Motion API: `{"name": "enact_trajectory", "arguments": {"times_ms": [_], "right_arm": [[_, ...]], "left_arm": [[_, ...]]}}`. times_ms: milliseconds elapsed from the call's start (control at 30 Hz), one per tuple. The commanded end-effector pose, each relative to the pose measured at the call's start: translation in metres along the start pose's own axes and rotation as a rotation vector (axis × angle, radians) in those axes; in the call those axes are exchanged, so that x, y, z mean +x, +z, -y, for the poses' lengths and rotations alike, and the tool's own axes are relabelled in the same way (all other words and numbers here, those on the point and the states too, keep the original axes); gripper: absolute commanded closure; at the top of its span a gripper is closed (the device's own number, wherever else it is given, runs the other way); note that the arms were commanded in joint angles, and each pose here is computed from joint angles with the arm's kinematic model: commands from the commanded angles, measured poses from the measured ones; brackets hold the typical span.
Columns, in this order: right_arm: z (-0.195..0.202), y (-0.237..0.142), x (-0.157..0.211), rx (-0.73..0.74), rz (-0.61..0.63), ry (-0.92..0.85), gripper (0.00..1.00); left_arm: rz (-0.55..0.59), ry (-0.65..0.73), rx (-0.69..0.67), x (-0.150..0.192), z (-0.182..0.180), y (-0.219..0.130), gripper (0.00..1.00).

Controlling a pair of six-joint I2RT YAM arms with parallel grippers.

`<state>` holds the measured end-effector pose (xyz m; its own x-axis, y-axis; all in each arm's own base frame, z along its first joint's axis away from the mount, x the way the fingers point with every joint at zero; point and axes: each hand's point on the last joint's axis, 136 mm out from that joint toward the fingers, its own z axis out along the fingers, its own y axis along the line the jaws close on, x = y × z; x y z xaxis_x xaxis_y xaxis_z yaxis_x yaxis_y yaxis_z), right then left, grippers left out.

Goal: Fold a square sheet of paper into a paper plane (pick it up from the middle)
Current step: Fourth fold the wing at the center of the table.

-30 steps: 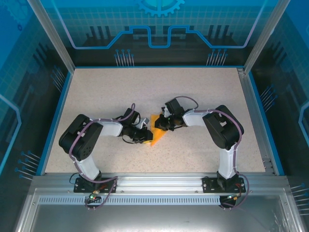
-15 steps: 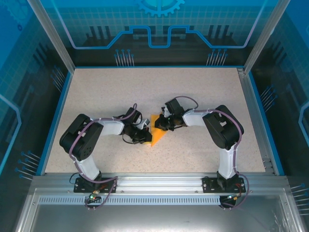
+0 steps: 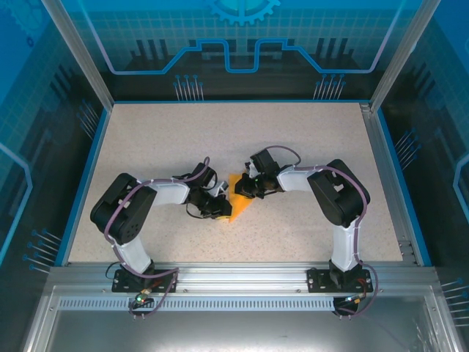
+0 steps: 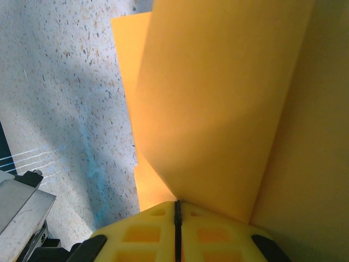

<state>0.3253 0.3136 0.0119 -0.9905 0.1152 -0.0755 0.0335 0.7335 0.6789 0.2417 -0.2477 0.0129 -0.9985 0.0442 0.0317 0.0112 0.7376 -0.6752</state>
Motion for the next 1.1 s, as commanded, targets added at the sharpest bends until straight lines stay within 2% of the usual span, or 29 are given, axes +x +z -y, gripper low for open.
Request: {"name": "enact_trajectory", "arguments": {"times_ms": [0,167,433,600,767,900,967,1067], "right_arm": [[0.041,0.010,0.014,0.134,-0.046,0.059,0.91],[0.043,0.011,0.015,0.139,-0.049,0.059,0.91],[0.043,0.010,0.015,0.140,-0.049,0.058,0.90],[0.042,0.010,0.015,0.142,-0.049,0.058,0.90],[0.045,0.011,0.016,0.151,-0.051,0.062,0.90],[0.052,0.013,0.017,0.171,-0.056,0.069,0.90],[0.054,0.014,0.019,0.173,-0.061,0.071,0.90],[0.056,0.015,0.021,0.178,-0.064,0.071,0.90]], "left_arm": [[-0.076,-0.030,-0.087,0.022,-0.017,0.002,0.89],[-0.087,-0.020,-0.094,0.023,-0.018,0.003,0.94],[-0.114,0.020,-0.085,0.028,-0.009,-0.001,0.85],[-0.118,0.029,-0.082,0.027,-0.009,0.000,0.95],[-0.145,0.024,-0.086,0.031,-0.011,0.002,0.97],[-0.144,0.031,-0.084,0.036,-0.010,-0.003,0.87],[-0.110,0.024,-0.072,0.036,-0.005,-0.009,0.82],[-0.037,0.006,-0.045,0.033,0.004,-0.020,0.80]]}}
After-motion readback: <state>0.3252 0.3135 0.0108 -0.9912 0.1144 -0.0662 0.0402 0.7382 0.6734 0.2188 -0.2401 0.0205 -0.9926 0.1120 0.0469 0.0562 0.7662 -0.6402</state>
